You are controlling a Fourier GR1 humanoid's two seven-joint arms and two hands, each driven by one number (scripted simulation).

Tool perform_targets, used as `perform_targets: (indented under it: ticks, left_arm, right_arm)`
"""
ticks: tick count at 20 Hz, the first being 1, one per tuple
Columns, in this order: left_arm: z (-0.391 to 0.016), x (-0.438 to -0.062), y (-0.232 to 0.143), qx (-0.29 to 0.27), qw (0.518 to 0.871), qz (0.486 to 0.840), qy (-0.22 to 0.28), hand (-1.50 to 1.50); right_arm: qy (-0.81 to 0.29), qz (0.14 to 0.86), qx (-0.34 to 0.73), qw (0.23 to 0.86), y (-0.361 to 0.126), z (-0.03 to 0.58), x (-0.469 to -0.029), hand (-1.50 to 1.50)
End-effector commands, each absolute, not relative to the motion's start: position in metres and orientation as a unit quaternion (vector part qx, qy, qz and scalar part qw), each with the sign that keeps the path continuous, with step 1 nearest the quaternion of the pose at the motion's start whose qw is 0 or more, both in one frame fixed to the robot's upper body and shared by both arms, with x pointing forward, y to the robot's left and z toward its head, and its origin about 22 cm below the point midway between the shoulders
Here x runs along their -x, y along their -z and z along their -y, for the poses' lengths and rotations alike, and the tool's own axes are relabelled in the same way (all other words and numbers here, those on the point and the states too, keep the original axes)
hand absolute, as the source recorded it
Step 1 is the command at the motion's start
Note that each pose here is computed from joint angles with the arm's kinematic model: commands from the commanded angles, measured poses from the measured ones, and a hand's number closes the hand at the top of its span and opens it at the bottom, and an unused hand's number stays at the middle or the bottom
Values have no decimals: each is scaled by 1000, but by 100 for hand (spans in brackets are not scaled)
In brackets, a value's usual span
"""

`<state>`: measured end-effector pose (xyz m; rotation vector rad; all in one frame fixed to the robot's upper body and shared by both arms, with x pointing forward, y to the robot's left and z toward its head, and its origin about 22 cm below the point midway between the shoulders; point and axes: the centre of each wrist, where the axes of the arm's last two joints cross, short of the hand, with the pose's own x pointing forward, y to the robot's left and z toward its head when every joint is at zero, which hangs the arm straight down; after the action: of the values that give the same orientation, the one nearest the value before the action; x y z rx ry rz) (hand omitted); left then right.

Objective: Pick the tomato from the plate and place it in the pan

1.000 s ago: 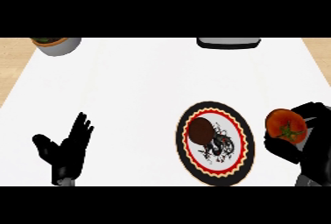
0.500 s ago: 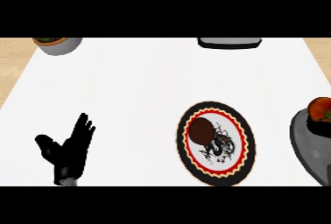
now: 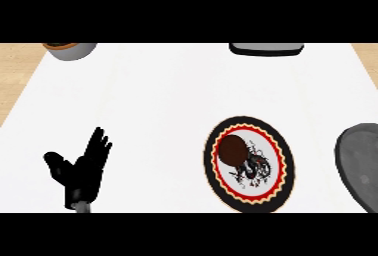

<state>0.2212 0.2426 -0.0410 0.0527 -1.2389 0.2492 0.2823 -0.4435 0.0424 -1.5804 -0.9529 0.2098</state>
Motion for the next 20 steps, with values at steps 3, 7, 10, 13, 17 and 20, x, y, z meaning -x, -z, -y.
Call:
perform_targets:
  ticks: [3,7,10,13,17,20]
  left_arm:
    - [-256,-225,51,-34,805,582,-113,0]
    - [-230,-210,52,-17,805,582,-114,0]
    - [-252,-225,46,-23,805,579,-124,0]
    - [-245,-226,39,-31,806,577,-124,0]
    - [-245,-226,40,-37,808,576,-118,0]
    - [-252,-224,48,-34,808,574,-130,0]
  right_arm:
    - [-122,367,617,685,-21,487,-280,-150]
    - [-116,399,638,648,-10,495,-284,-150]
    - [-72,465,610,638,-4,495,-280,-150]
    - [13,553,550,625,-16,491,-291,-150]
    - [96,613,491,611,-27,507,-287,-150]
    - [144,638,434,619,-29,526,-268,-150]
